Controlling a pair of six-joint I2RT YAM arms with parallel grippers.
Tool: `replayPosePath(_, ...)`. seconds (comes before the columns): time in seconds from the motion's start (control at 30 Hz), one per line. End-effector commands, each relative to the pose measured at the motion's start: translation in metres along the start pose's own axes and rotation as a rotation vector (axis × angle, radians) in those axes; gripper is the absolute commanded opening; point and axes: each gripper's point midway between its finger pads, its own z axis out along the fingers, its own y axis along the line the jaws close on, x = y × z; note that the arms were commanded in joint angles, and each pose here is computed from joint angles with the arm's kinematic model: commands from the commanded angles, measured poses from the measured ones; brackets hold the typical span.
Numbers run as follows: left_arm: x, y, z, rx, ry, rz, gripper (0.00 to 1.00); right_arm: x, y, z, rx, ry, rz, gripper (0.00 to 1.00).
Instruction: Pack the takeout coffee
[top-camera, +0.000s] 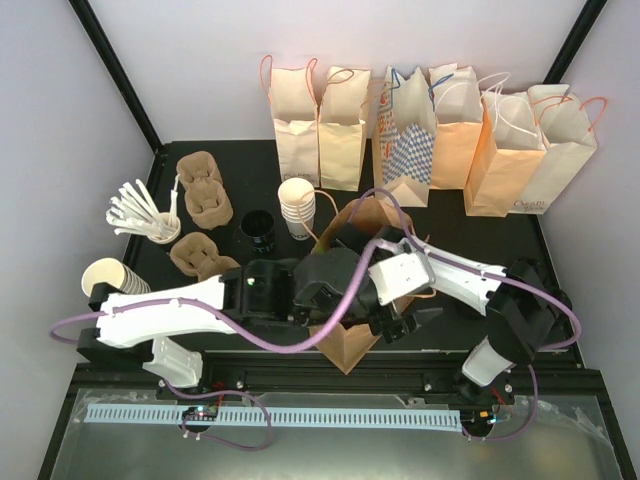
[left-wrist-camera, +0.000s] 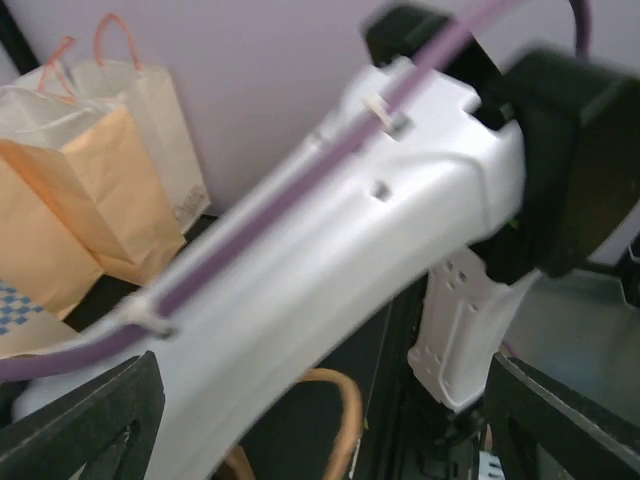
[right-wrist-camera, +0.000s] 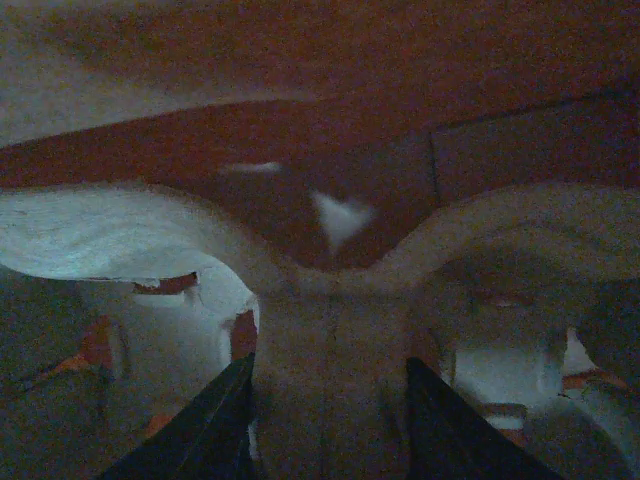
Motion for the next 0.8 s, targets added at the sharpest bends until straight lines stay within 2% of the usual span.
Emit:
replayPosePath(0.0, -0.031, 0.041, -0.052, -0.146, -0.020, -0.134, 0.93, -0.003, 0.002, -0.011, -0.011, -0.072, -0.018, 0.39)
replayPosePath(0.17, -0.003, 0.103, -0.088, -0.246, 0.102, -0.419, 0.88, 0.000, 0.001, -0.012, 0.001, -0.086, -0.028, 0.39)
replayPosePath(0.27, 0.019, 0.138, -0.109, -0.354, 0.158, -0.517, 0.87, 0.001, 0.003, -0.010, -0.004, -0.094, -0.032, 0.39)
replayPosePath(0.4, 0.048, 0.164, -0.126, -0.450, 0.243, -0.584, 0.88, 0.002, 0.006, -0.004, -0.004, -0.093, -0.050, 0.39)
replayPosePath(0.53, 0.080, 0.173, -0.125, -0.479, 0.370, -0.621, 0.87, 0.002, 0.008, 0.001, 0.003, -0.090, -0.064, 0.38)
replayPosePath(0.63, 0.103, 0.167, -0.114, -0.441, 0.462, -0.595, 0.86, 0.001, 0.009, 0.002, 0.002, -0.090, -0.074, 0.38)
replayPosePath(0.77, 0.125, 0.162, -0.101, -0.410, 0.525, -0.591, 0.83, -0.001, 0.010, 0.003, 0.007, -0.086, -0.090, 0.38)
